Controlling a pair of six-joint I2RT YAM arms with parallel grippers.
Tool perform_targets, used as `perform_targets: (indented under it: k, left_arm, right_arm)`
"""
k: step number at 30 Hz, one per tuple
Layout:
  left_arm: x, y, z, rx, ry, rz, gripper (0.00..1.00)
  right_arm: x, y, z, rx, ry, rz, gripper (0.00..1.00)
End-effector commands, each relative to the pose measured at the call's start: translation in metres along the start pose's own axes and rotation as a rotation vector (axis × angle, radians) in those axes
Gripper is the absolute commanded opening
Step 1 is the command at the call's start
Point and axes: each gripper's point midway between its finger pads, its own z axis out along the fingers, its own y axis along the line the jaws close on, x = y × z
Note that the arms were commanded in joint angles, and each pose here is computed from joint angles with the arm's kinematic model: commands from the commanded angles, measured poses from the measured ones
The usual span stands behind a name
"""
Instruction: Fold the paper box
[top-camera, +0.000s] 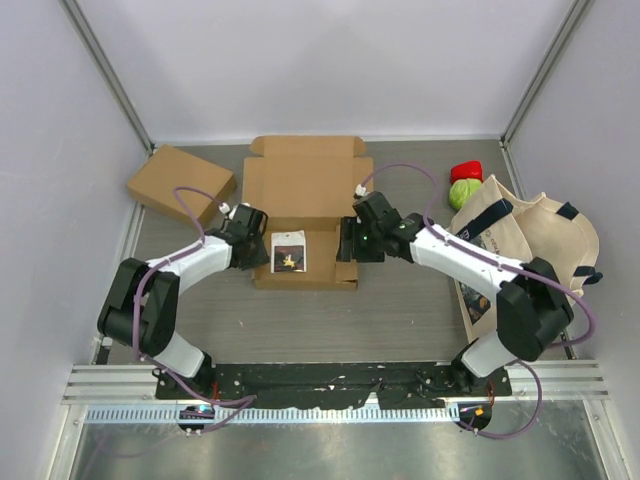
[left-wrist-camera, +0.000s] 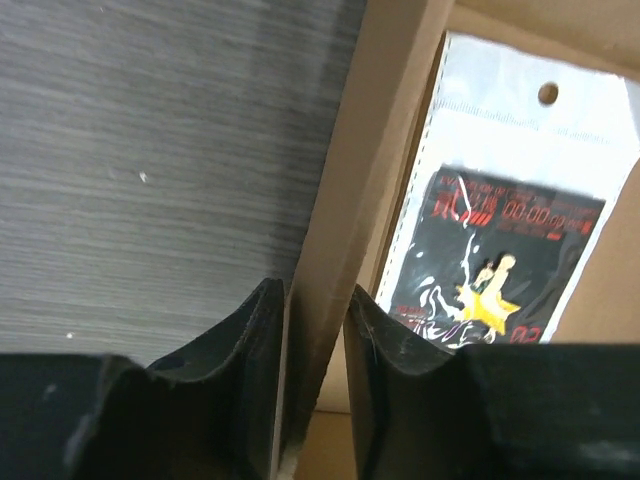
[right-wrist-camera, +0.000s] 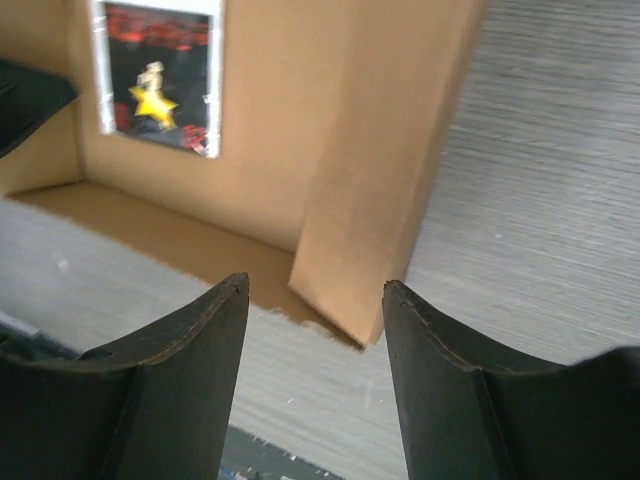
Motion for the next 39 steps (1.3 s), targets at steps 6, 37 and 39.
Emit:
perform_targets:
  k: [6, 37, 39]
  left_arm:
    - [0.001, -0.008, -0.015, 0.074, -0.117, -0.012, 0.31]
    - [0.007, -0.016, -0.04, 0.2, -0.195, -0.174, 0.0]
    - [0.008, -0.015, -0.041, 0.201, -0.197, -0.171, 0.0]
  right_arm:
    - [-0.029, -0.034, 0.031, 0.192, -0.069, -0.141, 0.56]
    - [0.038, -0.099, 0.089, 0.802, -0.067, -0.495, 0.01]
    - [0.046, -0.084, 0.091, 0.657, -0.034, -0.457, 0.01]
